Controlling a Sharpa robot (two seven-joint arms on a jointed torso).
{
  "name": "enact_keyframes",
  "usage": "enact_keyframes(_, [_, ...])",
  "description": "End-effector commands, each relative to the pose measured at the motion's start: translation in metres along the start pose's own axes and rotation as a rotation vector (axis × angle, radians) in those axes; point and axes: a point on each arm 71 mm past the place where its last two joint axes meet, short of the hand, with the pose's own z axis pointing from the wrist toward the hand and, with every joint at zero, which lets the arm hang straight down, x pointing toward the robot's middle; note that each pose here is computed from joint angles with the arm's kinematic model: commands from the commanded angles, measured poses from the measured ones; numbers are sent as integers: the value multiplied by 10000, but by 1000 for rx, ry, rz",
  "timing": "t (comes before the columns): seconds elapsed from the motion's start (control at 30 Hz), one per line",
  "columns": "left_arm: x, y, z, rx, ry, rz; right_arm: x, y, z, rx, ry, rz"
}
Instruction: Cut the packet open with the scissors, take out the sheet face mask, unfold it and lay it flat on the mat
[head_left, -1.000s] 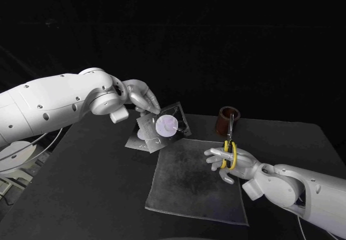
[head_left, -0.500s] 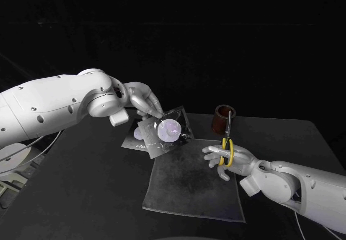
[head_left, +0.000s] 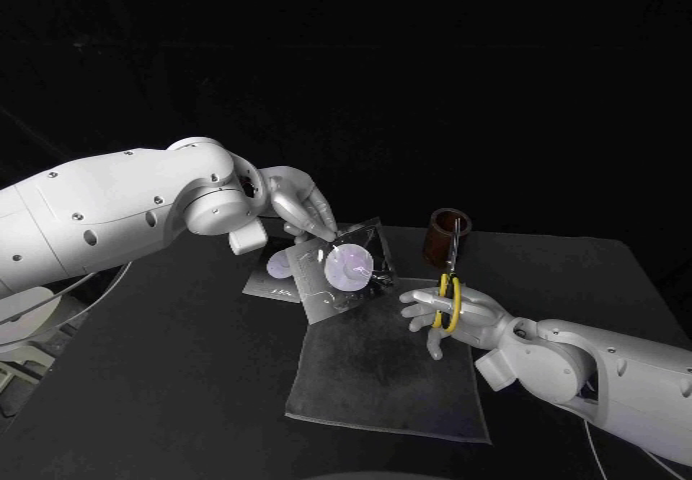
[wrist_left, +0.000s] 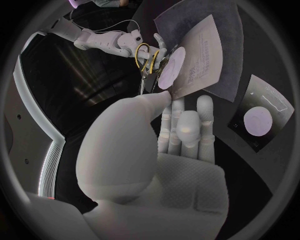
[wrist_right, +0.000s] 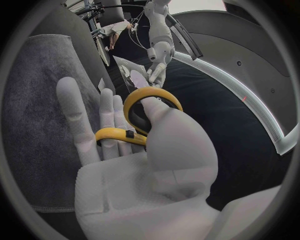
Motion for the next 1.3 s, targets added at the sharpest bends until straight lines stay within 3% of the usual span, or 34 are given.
enact_keyframes(0.03, [45,-43,23,5,41,2,38,34,16,-36,12,-9])
enact_keyframes(0.43, [91,-65,75,1,65,7,85,59,45,-55,21,-8])
enact_keyframes(0.83, [206,-78,186,0,98,10,204,75,119,-64,63,1])
enact_keyframes(1.3, [245,-91,219,1,112,11,239,75,180,-56,70,-3])
